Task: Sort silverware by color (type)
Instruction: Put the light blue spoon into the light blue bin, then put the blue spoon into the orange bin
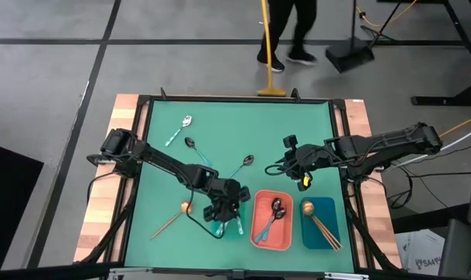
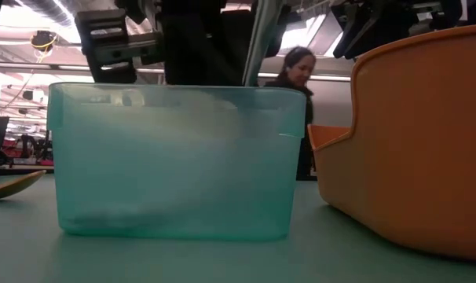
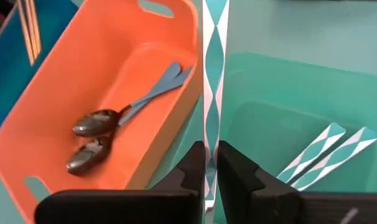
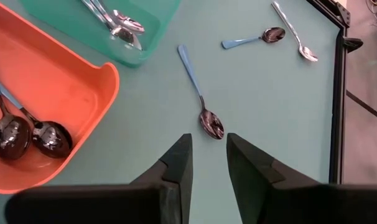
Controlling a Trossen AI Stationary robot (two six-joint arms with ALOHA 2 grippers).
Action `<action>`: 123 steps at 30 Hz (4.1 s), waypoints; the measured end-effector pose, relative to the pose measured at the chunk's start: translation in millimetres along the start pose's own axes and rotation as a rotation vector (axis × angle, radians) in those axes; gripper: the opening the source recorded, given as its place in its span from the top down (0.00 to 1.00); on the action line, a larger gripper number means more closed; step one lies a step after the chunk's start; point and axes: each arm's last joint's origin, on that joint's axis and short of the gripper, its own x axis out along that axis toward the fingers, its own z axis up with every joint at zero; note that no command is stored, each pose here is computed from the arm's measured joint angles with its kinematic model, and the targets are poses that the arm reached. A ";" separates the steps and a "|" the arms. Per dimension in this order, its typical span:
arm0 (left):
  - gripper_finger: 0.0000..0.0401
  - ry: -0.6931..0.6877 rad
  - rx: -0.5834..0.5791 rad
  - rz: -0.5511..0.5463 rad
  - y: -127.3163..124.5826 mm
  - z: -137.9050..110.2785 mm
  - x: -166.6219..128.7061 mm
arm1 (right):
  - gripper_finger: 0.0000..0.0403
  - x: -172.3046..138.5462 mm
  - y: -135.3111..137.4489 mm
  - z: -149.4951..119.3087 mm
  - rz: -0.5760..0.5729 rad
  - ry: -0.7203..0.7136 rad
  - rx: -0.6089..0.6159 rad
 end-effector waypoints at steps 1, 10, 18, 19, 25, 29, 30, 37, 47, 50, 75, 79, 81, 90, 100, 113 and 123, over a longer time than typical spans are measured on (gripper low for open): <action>0.93 0.000 -0.016 0.001 0.2 0.0 -0.1 | 0.78 0.0 0.1 0.1 0.000 0.000 0.000; 0.87 -0.003 -0.059 0.006 0.4 0.7 -0.4 | 0.78 0.0 0.1 0.0 0.000 0.000 -0.001; 0.87 -0.003 -0.060 0.008 0.7 0.5 -0.5 | 0.78 0.0 0.1 0.0 0.000 0.000 -0.001; 0.88 -0.002 -0.060 0.008 0.7 0.5 -0.5 | 0.78 0.0 0.1 0.0 0.000 0.000 -0.001; 0.89 -0.003 -0.059 0.006 0.1 1.2 -0.3 | 0.78 0.0 0.1 0.0 0.000 0.000 -0.001; 0.90 -0.004 -0.058 0.006 -0.1 1.4 -0.2 | 0.78 0.0 0.0 0.0 0.000 0.000 0.000; 0.90 -0.003 -0.059 0.006 -0.1 1.4 -0.2 | 0.78 0.0 0.0 0.0 0.000 0.000 0.000; 0.90 -0.004 -0.160 0.007 0.0 1.4 -0.2 | 0.78 0.0 0.0 0.0 0.000 0.000 0.000; 0.90 0.006 -0.190 0.205 12.5 6.0 -2.0 | 0.78 0.0 0.0 0.0 0.000 0.000 0.000; 0.90 -0.033 -0.184 0.296 19.6 10.8 -3.8 | 0.78 0.0 0.0 0.0 0.000 0.000 0.000; 0.90 0.028 -0.753 0.913 65.5 -22.5 -29.1 | 0.78 0.0 0.0 0.0 0.000 0.000 -0.001; 0.90 0.051 -0.766 0.930 68.7 -28.6 -32.2 | 0.78 0.0 0.1 0.0 0.000 0.000 -0.001; 0.90 0.056 -0.792 0.952 70.9 -30.7 -37.4 | 0.78 0.0 0.1 0.0 0.000 0.000 -0.001; 0.90 0.126 -0.948 0.955 71.3 -36.2 -85.4 | 0.78 0.0 0.1 0.0 0.000 0.000 -0.001; 0.90 0.278 -1.191 0.931 55.6 -52.8 -146.2 | 0.78 0.0 0.1 -0.1 0.001 0.001 -0.001; 0.90 0.482 -1.711 0.803 31.3 -95.7 -186.6 | 0.78 0.0 0.1 -0.2 0.001 0.002 -0.001; 0.90 0.574 -1.999 0.851 20.5 -109.4 -194.9 | 0.78 0.0 0.2 -0.3 0.002 0.003 -0.001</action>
